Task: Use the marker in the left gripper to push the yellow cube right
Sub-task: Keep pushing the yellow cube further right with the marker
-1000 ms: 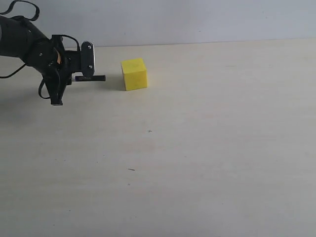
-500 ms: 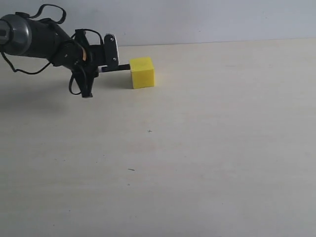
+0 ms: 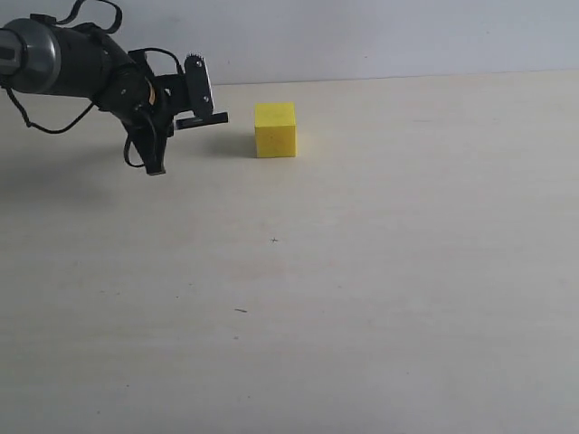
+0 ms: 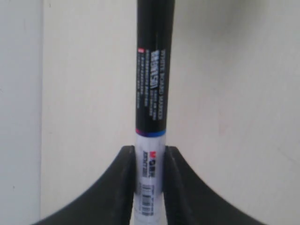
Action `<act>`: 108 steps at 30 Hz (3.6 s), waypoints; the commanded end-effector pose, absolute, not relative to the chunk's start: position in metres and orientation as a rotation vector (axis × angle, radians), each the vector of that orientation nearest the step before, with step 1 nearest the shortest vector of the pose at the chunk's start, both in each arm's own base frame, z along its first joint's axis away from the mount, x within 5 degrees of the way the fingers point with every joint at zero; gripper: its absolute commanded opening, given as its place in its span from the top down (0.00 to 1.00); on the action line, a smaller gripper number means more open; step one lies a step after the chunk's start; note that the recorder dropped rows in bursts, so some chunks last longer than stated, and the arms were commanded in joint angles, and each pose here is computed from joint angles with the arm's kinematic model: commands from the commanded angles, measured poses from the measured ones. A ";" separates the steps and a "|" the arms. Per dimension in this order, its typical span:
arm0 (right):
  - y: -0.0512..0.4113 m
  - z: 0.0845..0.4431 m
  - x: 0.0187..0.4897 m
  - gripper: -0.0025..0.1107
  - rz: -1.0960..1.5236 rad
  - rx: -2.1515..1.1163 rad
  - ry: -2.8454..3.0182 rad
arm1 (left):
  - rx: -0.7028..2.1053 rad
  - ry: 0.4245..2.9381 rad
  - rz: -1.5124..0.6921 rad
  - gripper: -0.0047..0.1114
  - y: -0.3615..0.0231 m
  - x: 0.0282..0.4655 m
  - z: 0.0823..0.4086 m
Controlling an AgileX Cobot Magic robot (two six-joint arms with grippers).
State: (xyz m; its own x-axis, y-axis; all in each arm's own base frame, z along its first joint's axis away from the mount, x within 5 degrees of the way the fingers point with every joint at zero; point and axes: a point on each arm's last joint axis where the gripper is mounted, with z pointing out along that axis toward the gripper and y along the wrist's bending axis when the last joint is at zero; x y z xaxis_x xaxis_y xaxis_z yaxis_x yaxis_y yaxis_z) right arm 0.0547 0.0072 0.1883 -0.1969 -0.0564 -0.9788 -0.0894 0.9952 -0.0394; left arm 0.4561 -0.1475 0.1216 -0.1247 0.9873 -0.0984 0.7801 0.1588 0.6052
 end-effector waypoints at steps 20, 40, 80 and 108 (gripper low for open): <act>0.007 0.187 0.055 0.98 0.025 -0.112 1.768 | 1.665 1.976 0.751 0.96 -0.127 0.463 0.122; 0.007 0.187 0.055 0.98 0.026 -0.113 1.772 | 1.707 1.816 0.684 0.96 -0.239 0.456 0.103; 0.007 0.187 0.055 0.98 0.026 -0.113 1.772 | 1.744 1.846 0.590 0.96 -0.282 0.424 0.099; 0.007 0.187 0.055 0.98 0.025 -0.112 1.768 | 1.638 1.793 0.493 0.96 -0.320 0.428 0.098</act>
State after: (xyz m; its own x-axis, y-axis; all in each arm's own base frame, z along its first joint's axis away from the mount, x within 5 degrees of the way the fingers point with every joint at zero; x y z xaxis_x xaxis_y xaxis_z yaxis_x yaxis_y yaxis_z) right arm 0.0547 0.0072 0.1883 -0.1969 -0.0564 -0.9788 -0.0894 0.9952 -0.0394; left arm 0.4240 -0.3103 0.0910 -0.0112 0.9918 -0.1276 0.7518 0.0924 0.6529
